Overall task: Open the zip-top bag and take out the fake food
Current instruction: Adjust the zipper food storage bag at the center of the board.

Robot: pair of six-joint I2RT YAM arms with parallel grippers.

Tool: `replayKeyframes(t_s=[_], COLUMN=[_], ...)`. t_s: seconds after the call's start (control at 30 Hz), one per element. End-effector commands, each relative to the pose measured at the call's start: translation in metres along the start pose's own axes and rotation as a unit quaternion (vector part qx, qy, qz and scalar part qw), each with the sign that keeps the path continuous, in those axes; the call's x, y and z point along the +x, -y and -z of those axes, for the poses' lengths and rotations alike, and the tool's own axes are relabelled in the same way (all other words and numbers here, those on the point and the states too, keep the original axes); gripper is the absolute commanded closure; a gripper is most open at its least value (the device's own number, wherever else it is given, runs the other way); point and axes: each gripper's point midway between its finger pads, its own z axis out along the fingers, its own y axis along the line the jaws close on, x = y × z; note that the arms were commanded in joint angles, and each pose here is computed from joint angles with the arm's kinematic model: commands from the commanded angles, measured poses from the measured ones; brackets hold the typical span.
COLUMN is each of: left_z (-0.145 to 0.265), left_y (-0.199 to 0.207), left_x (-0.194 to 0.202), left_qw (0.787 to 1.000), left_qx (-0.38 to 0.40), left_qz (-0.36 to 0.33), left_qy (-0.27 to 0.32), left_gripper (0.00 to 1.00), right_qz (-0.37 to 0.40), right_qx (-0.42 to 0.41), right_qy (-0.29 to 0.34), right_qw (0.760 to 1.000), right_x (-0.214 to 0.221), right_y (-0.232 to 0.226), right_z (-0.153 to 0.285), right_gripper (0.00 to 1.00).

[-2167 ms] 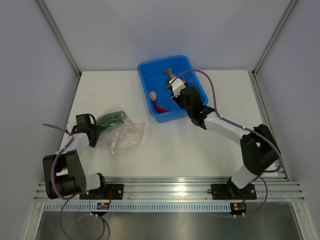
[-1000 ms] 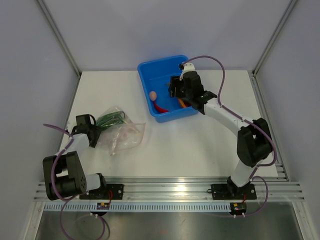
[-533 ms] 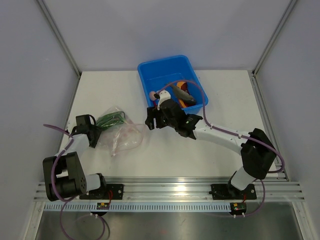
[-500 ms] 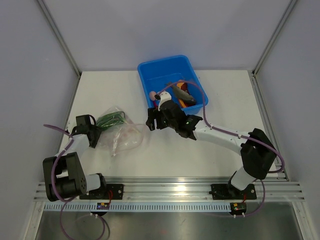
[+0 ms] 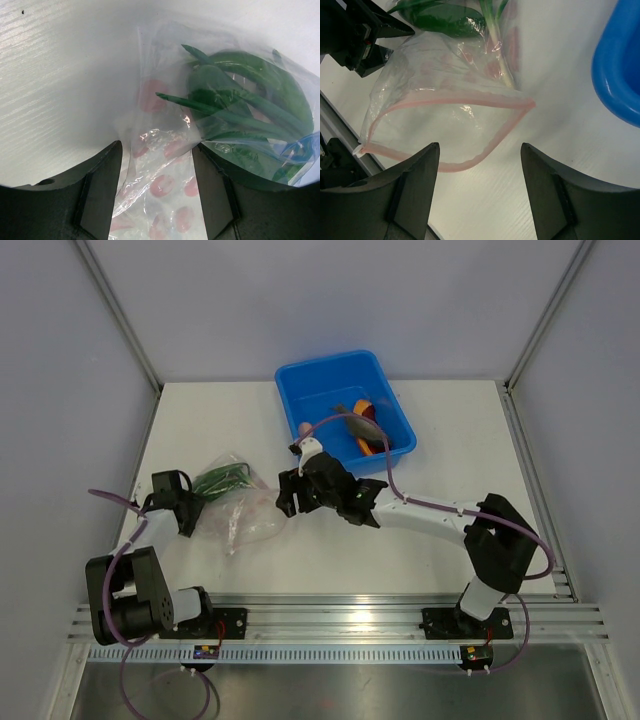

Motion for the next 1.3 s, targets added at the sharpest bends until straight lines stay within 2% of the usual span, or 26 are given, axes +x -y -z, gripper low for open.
replayKeyframes(t_s=[0.0,0.17,0.23,0.5,0.63,0.87,1.0,1.03,1.1,1.17,1.27], left_z=[0.007,0.014,0.019,0.029,0.033,0.047,0.068,0.07,0.085,0.095,0.105], left_y=[-0.002,0.0,0.001,0.0,0.001,0.026,0.047,0.047,0.058,0.068,0.075], left_x=[0.003,0.002,-0.001,-0.008,-0.012,-0.022,-0.023,-0.022,-0.022,-0.022,-0.023], left_qw=[1.0,1.0,1.0,0.999,0.999,0.991,0.977,0.974,0.963,0.949,0.939], left_qx=[0.008,0.02,0.024,0.031,0.037,0.109,0.18,0.189,0.232,0.27,0.297], left_qz=[-0.009,-0.008,-0.007,-0.004,-0.005,-0.052,-0.094,-0.108,-0.117,-0.138,-0.144], left_qy=[-0.008,-0.005,0.002,0.022,0.032,0.054,0.063,0.068,0.073,0.086,0.094], left_gripper=[0.39,0.39,0.39,0.38,0.38,0.34,0.27,0.2,0.01,0.01,0.01], right_qz=[0.012,0.024,0.029,0.093,0.109,0.114,0.115,0.117,0.117,0.118,0.121], right_qx=[-0.026,-0.049,-0.066,-0.118,-0.122,-0.104,-0.1,-0.099,-0.099,-0.103,-0.1], right_qy=[0.022,0.006,0.002,-0.009,-0.021,-0.034,-0.04,-0.039,-0.039,-0.036,-0.034], right_qw=[0.999,0.998,0.997,0.989,0.986,0.987,0.987,0.987,0.987,0.987,0.987], right_x=[-0.021,-0.013,-0.01,0.004,0.016,0.033,0.038,0.038,0.039,0.037,0.039], right_y=[-0.018,-0.026,-0.033,-0.069,-0.076,-0.074,-0.072,-0.072,-0.071,-0.072,-0.071], right_z=[-0.007,-0.012,-0.01,0.006,-0.002,-0.032,-0.038,-0.038,-0.037,-0.037,-0.038], right_gripper=[0.28,0.34,0.39,0.47,0.47,0.43,0.42,0.42,0.41,0.41,0.4])
